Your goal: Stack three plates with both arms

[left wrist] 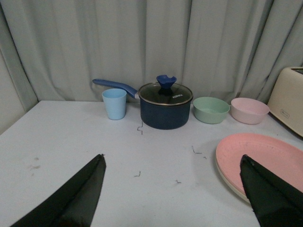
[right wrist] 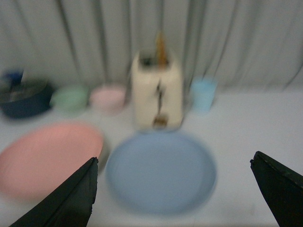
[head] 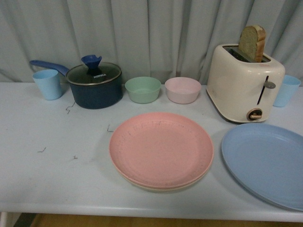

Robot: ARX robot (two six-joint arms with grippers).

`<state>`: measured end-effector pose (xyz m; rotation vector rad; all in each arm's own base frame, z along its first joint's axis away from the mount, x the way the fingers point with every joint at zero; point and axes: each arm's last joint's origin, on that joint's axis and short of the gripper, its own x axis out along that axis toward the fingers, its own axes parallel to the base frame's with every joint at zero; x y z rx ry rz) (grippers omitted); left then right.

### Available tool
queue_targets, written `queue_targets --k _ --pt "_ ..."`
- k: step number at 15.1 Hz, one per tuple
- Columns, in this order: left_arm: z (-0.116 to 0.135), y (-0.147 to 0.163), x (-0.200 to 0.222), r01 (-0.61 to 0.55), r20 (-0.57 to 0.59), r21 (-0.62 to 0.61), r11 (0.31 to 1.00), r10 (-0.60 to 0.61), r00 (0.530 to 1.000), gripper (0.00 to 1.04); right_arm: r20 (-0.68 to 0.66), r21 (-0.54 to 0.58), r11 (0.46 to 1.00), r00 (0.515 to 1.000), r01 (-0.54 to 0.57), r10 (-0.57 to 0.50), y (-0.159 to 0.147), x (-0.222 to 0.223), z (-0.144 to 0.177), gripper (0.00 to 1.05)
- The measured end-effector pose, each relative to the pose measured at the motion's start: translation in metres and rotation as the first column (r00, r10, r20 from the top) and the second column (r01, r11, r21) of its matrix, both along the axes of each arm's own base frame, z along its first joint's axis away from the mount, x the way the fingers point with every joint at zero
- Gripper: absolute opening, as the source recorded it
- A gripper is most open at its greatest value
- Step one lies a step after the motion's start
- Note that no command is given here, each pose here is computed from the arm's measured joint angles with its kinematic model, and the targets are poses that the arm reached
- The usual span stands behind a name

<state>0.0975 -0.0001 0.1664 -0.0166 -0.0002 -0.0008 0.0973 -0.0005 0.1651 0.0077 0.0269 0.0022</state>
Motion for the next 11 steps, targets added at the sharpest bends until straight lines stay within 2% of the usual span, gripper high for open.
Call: queue_targets --k 1,2,3,4,5,7,9,10,11 --pt "0.000 0.000 0.000 -0.001 0.000 0.000 1.000 0.001 1.000 0.95 -0.251 0.066 0.996 0.965 -0.060 0.075 -0.001 0.002 0.000 0.98" --pt "0.000 0.000 0.000 0.000 0.002 0.003 1.000 0.000 1.000 0.99 -0.443 0.140 0.988 0.888 -0.068 0.124 -0.003 0.018 0.010 0.98" --pt "0.000 0.000 0.000 0.000 0.000 0.003 1.000 0.000 1.000 0.98 -0.480 0.166 0.982 0.863 -0.088 0.158 -0.004 0.039 0.022 0.98" --pt "0.000 0.000 0.000 0.000 0.000 0.003 1.000 0.000 1.000 0.98 -0.506 0.158 0.984 0.849 -0.083 0.153 -0.008 0.061 0.032 0.98" --pt "0.000 0.000 0.000 0.000 0.000 0.003 1.000 0.000 1.000 0.98 -0.570 0.150 0.988 0.812 -0.048 0.126 -0.016 0.087 0.035 0.98" --pt "0.000 0.000 0.000 0.000 0.000 0.003 1.000 0.000 1.000 0.98 -0.671 0.120 0.993 0.736 -0.008 0.087 -0.030 0.134 0.024 0.98" --pt "0.000 0.000 0.000 0.000 0.000 0.003 1.000 0.000 1.000 0.98 -0.711 0.105 0.994 0.700 0.012 0.067 -0.045 0.174 0.016 0.98" --pt "0.000 0.000 0.000 0.000 0.000 0.003 1.000 0.000 1.000 0.98 -0.739 0.043 0.999 0.674 0.031 0.011 -0.061 0.208 -0.002 0.98" --pt "0.000 0.000 0.000 0.000 0.000 0.003 1.000 0.000 1.000 0.98 -0.786 0.031 0.998 0.619 0.046 -0.004 -0.072 0.227 -0.025 0.98"
